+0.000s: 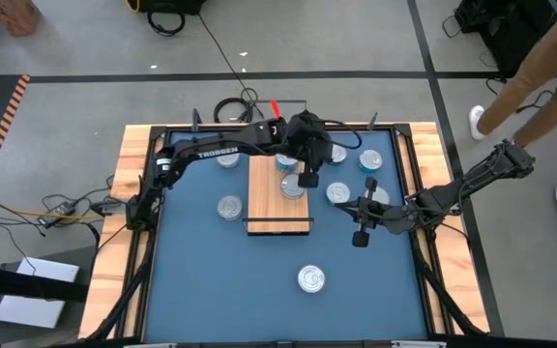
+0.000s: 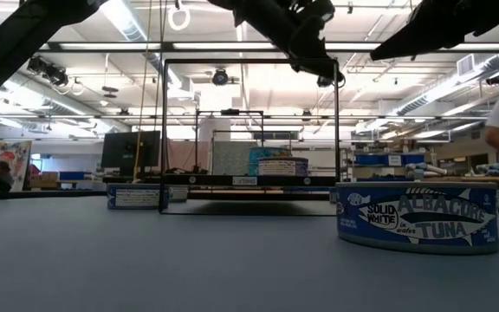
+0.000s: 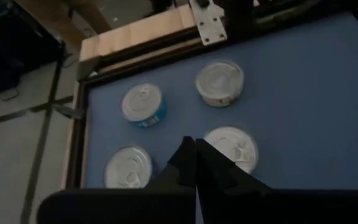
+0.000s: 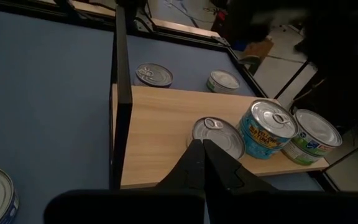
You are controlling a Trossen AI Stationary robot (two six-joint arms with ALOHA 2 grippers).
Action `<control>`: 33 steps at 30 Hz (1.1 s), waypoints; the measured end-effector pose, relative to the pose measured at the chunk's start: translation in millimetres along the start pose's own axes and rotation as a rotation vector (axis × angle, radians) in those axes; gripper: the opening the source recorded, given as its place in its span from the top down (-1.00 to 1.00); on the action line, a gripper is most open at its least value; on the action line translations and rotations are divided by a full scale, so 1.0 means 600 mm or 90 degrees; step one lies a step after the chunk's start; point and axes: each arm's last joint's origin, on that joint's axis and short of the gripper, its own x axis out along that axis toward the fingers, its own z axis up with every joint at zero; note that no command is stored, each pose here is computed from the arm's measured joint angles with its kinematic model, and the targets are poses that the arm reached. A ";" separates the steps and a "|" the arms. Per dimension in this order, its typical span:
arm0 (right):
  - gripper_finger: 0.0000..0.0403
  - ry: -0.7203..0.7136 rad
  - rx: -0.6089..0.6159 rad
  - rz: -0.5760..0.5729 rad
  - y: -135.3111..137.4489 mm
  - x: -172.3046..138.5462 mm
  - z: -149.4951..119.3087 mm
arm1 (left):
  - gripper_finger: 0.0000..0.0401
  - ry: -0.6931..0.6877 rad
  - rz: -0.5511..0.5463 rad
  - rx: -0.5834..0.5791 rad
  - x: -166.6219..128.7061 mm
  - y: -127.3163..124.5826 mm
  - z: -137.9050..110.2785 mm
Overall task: Stack canned seafood by type on shelf
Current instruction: Stack the blue tuna can on top of the other blue tuna can on the shelf
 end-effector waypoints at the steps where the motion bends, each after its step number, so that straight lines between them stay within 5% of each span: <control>1: 0.99 0.001 -0.001 -0.002 -0.001 0.002 -0.003 | 1.00 -0.004 -0.004 0.000 0.005 -0.002 -0.004; 6: 0.99 -0.008 0.015 -0.011 0.000 0.013 -0.027 | 1.00 -0.020 -0.003 0.008 0.017 -0.007 -0.017; 17: 1.00 -0.035 0.048 -0.006 -0.002 0.027 -0.055 | 1.00 -0.092 0.016 0.007 -0.073 -0.040 -0.049; 33: 1.00 -0.038 0.055 -0.002 -0.005 0.029 -0.049 | 1.00 -0.177 0.016 -0.009 -0.280 -0.221 -0.161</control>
